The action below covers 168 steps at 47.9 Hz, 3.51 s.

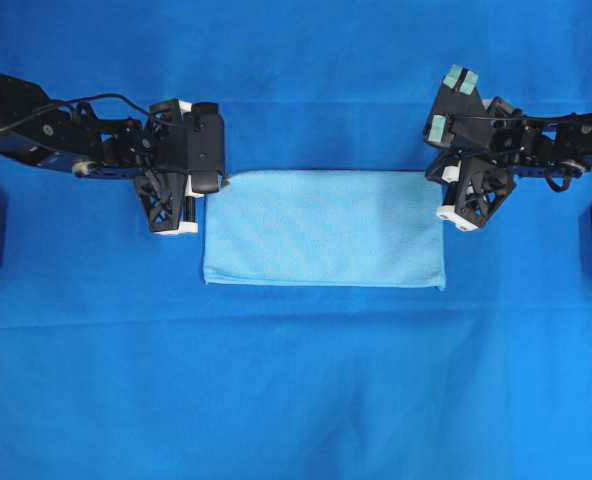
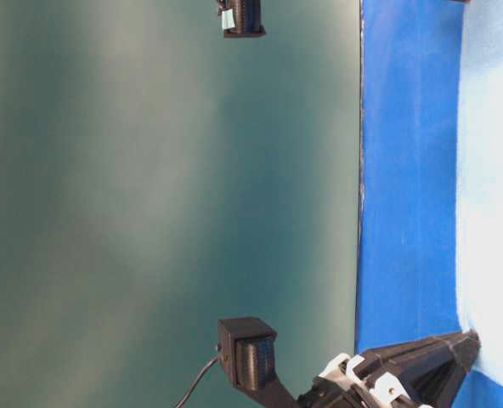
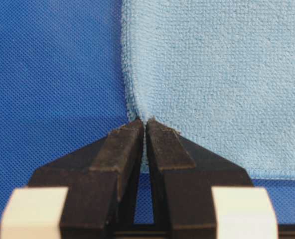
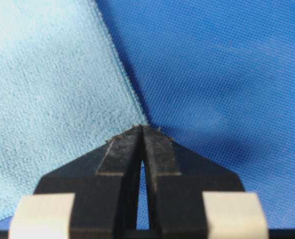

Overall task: Fold the light blue towel.
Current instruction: 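Grasp both ends of the folded strip and lift it, then swing the strip to vertical, right gripper far, left gripper near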

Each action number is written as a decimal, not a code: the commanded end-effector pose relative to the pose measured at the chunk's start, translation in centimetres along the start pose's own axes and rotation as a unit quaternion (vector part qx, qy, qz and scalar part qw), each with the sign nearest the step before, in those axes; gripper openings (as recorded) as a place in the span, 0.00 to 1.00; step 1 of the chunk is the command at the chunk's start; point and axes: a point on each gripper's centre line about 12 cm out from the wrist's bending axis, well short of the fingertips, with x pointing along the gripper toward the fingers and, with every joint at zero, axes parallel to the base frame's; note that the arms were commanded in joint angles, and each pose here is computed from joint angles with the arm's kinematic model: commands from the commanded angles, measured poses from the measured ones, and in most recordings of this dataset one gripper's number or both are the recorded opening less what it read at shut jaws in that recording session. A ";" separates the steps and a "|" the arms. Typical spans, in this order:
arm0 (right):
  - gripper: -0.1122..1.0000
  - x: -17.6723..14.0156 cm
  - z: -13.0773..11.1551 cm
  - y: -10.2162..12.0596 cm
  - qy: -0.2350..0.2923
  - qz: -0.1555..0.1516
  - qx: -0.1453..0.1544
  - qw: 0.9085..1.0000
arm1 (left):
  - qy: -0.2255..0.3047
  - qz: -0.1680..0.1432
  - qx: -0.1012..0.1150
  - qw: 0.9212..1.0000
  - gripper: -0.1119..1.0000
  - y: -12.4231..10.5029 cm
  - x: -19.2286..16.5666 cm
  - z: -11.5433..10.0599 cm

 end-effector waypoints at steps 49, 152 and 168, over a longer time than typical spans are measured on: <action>0.10 -13.9 6.0 1.3 -0.120 0.014 -0.018 0.992 | -0.152 0.005 0.022 0.988 0.12 -0.3 -15.1 9.9; 0.10 -11.8 13.4 -9.2 -0.208 -0.148 -0.045 0.966 | -0.340 -0.054 0.165 0.924 0.12 -14.0 -3.1 26.4; 0.10 -11.1 11.3 -9.3 -0.172 -0.151 -0.041 0.973 | -0.327 -0.069 0.127 0.934 0.12 -14.3 -1.4 26.2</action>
